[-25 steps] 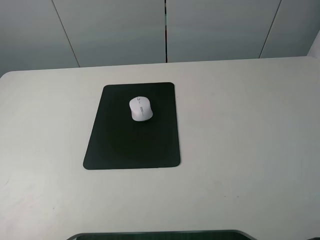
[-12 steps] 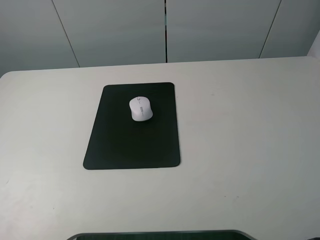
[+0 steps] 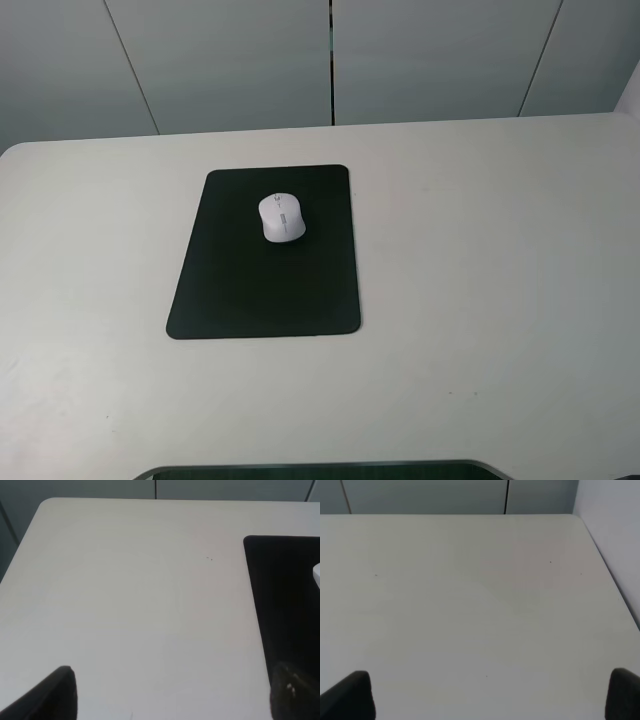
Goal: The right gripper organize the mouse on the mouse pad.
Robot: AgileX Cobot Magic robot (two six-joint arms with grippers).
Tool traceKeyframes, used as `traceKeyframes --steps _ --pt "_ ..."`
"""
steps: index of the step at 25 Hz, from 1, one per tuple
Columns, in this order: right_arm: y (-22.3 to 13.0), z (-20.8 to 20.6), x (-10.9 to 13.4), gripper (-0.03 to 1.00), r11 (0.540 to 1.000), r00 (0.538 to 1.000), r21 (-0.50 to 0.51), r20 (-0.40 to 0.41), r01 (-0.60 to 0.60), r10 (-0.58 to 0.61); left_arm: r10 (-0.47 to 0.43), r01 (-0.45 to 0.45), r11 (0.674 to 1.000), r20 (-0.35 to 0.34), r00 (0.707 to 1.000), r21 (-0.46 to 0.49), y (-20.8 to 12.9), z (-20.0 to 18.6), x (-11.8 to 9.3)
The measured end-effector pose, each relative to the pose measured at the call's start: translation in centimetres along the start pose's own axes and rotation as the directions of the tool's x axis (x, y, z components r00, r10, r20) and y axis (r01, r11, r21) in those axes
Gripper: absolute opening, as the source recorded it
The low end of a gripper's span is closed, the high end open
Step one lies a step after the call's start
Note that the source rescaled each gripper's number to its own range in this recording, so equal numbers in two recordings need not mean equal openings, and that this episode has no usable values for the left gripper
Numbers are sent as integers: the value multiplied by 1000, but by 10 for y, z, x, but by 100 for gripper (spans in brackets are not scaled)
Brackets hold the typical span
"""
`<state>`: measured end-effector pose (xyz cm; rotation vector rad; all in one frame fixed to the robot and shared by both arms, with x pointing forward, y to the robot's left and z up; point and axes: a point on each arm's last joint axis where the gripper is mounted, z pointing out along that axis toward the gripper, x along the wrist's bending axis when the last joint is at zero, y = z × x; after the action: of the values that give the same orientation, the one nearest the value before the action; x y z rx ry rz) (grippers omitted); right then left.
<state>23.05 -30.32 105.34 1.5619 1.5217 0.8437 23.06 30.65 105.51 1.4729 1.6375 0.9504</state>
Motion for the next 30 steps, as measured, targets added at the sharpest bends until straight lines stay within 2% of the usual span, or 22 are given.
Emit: traceKeyframes --steps 30 --pt "0 0 0 100 1000 1000 0 4 -2 2 4 -4 1000 0 1000 0 0 0 0"
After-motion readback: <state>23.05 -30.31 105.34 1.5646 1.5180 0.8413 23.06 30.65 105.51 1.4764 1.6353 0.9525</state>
